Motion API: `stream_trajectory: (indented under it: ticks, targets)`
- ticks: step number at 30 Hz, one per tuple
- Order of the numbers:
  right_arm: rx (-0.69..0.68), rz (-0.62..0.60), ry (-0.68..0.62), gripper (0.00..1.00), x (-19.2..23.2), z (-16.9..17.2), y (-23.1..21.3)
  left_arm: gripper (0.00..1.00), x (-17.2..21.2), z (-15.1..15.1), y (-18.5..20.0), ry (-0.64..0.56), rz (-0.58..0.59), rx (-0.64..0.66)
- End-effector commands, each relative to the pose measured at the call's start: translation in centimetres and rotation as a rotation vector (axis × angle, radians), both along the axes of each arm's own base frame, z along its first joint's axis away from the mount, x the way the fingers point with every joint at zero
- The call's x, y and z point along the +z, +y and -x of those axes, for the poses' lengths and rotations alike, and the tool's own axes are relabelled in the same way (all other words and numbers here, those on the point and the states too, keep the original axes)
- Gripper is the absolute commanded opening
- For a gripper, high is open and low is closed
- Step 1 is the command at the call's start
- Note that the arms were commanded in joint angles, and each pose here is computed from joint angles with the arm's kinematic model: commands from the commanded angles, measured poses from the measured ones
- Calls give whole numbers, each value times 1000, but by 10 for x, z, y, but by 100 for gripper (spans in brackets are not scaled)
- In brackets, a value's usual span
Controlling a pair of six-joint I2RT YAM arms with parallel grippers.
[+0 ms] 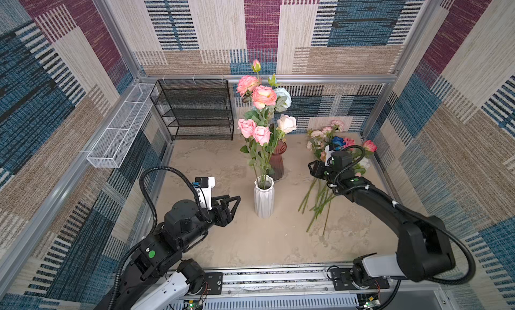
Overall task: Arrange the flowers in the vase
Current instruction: 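Withdraw the right gripper and lower it onto the flower pile, then close the right gripper on the peach rose spray stem in the pile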
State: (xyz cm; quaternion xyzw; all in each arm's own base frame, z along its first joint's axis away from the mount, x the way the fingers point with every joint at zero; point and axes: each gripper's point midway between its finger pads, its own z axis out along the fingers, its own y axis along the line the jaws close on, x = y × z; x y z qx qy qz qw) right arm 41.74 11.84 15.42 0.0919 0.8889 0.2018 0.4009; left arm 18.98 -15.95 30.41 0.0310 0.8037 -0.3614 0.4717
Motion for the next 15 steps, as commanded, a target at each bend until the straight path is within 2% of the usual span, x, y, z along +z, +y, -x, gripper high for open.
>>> stream_trajectory:
  ticks: [1,8,15]
  targets:
    - [-18,78,89,52,-32,-18,-11,58,6,0,-4,-18,31,-15]
    - [-114,208,180,47,-72,-71,-33,59,1,2,-1,-16,26,-12]
    - [-150,262,225,45,-92,-101,-48,59,0,4,3,-23,18,-6]
